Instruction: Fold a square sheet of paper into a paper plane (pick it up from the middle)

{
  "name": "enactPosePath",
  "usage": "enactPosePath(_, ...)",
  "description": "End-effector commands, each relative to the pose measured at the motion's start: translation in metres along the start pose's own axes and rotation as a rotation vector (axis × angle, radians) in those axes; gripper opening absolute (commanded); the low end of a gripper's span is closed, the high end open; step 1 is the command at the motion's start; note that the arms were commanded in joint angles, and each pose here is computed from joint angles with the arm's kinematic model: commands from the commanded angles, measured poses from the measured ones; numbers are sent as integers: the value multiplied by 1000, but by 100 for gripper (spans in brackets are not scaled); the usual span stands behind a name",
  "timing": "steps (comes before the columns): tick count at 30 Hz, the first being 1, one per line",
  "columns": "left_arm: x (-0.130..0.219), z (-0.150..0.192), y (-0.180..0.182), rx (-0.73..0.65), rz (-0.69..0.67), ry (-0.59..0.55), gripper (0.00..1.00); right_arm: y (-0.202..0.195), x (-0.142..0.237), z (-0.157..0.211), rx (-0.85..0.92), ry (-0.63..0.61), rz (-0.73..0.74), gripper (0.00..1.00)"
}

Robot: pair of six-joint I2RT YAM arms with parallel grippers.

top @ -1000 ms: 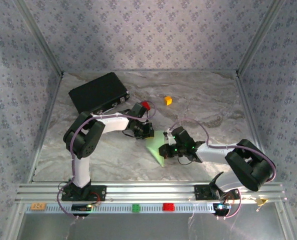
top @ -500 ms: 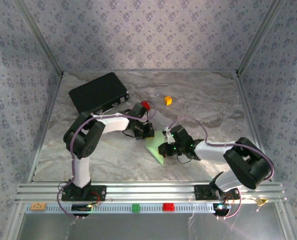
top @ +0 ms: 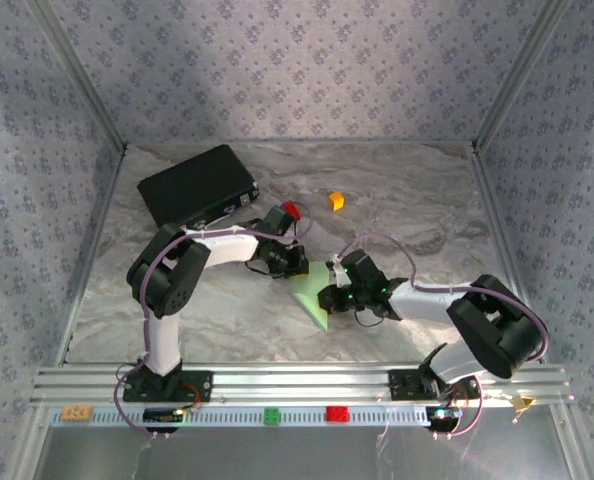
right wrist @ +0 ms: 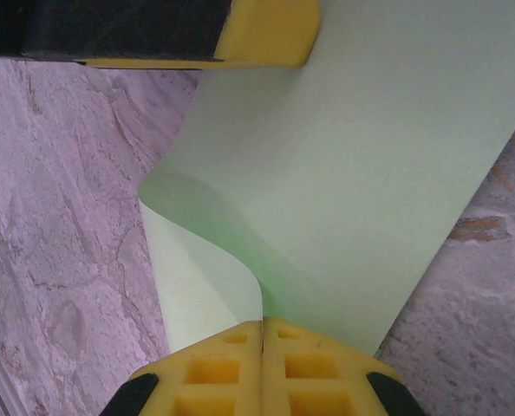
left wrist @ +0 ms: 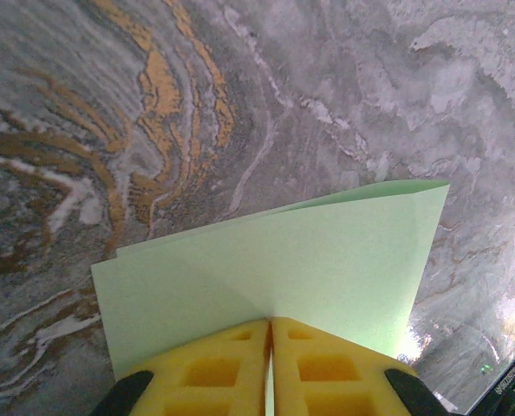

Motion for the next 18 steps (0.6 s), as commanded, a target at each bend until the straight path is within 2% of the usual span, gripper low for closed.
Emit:
enactPosePath(1,-2,13,10,19,-64,31,10,-4,1,1,-12,12,25,0)
enactPosePath(18,-1,12,10,18,-69,30,10,-9,-4,5,-33,37,43,0)
Point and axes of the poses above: each hand's point on the last joint's axis, 136 mm out from that joint toward the fingers, its own x axis back along the fingers, its own y axis along the line the jaws close on, z = x × y, the point moved 5 cm from there along x, back along the fingers, and after that the axes turned 4 degrees about -x, right-handed, at the moved point
